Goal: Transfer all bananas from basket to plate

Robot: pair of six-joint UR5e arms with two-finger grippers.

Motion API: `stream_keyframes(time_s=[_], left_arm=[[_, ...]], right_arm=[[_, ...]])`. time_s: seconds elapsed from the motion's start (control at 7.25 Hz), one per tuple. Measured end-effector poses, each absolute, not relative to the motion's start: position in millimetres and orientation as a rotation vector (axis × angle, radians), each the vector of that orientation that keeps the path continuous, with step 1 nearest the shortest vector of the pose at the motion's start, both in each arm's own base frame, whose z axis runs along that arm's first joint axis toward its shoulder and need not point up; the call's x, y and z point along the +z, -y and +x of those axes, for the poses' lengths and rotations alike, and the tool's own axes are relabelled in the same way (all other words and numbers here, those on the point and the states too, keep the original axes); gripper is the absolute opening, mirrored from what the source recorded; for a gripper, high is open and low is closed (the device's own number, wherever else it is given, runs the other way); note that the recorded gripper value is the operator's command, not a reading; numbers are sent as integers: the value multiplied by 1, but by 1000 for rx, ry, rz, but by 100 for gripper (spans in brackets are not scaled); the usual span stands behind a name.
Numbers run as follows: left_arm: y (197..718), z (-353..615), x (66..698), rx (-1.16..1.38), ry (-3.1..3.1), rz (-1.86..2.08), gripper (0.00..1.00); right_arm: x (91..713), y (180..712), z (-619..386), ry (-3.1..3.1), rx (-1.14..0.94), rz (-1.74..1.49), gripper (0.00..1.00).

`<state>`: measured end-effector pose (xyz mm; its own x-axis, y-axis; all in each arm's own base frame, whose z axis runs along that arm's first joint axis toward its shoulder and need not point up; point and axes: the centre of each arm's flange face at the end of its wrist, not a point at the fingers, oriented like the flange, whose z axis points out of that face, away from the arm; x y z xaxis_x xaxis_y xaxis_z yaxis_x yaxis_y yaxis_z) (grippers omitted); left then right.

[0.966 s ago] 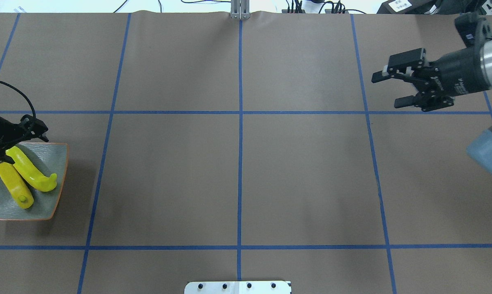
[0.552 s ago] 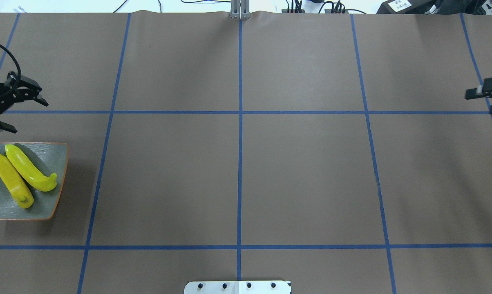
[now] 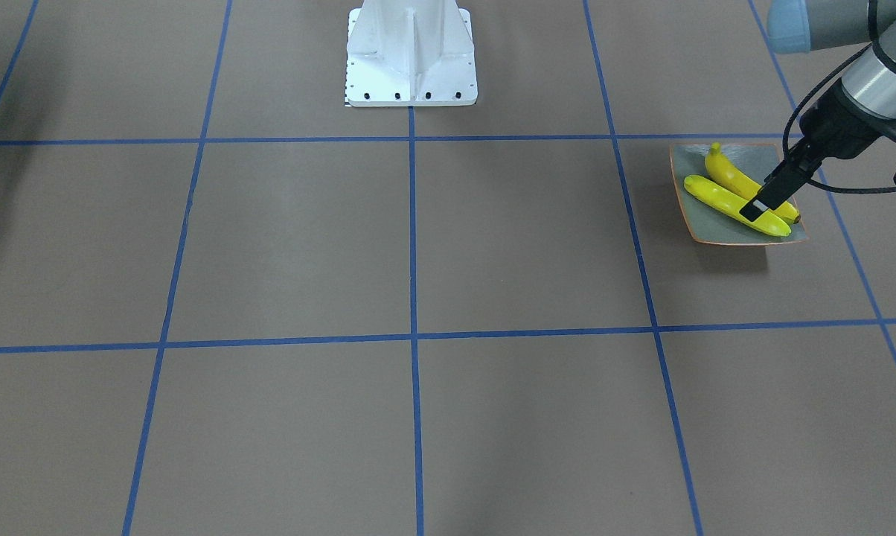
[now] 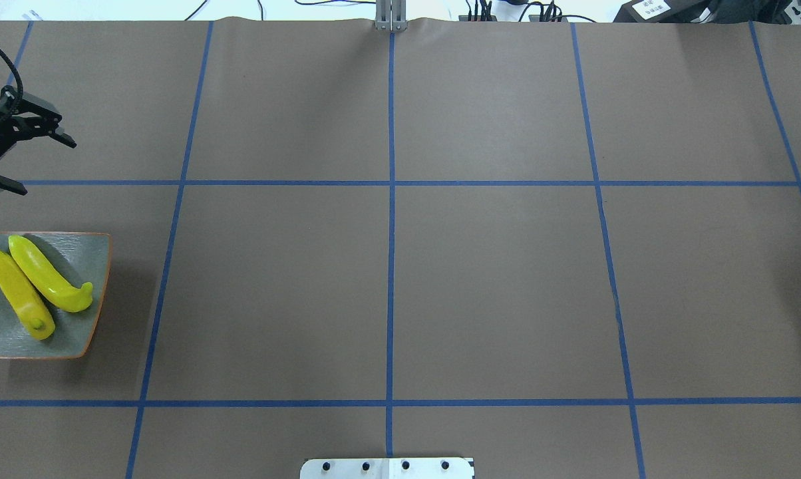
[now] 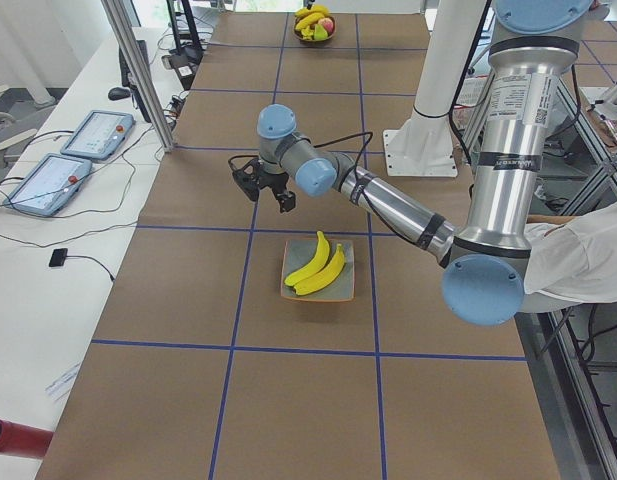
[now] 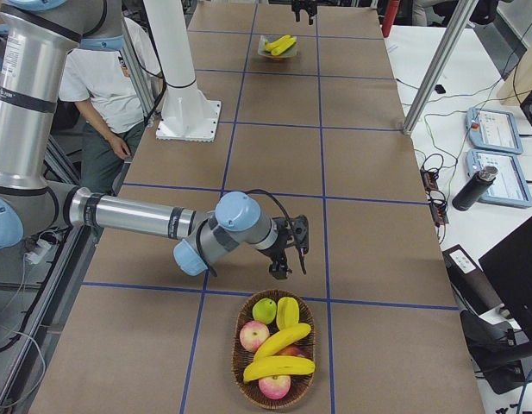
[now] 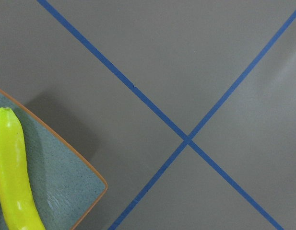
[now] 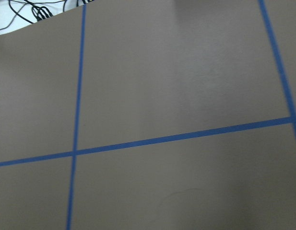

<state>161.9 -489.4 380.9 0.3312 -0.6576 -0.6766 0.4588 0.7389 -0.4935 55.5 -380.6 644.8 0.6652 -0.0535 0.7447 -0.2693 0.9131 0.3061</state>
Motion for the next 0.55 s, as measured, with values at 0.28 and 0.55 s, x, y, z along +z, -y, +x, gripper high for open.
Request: stream_keyframes(time_s=[0.28, 0.55], left_arm=[[492, 163, 376, -740, -998, -228, 100], [493, 164, 375, -740, -1000, -227, 100]], right_arm=[[687, 366, 81, 696, 13, 436, 100], [727, 359, 107, 611, -69, 412, 96]])
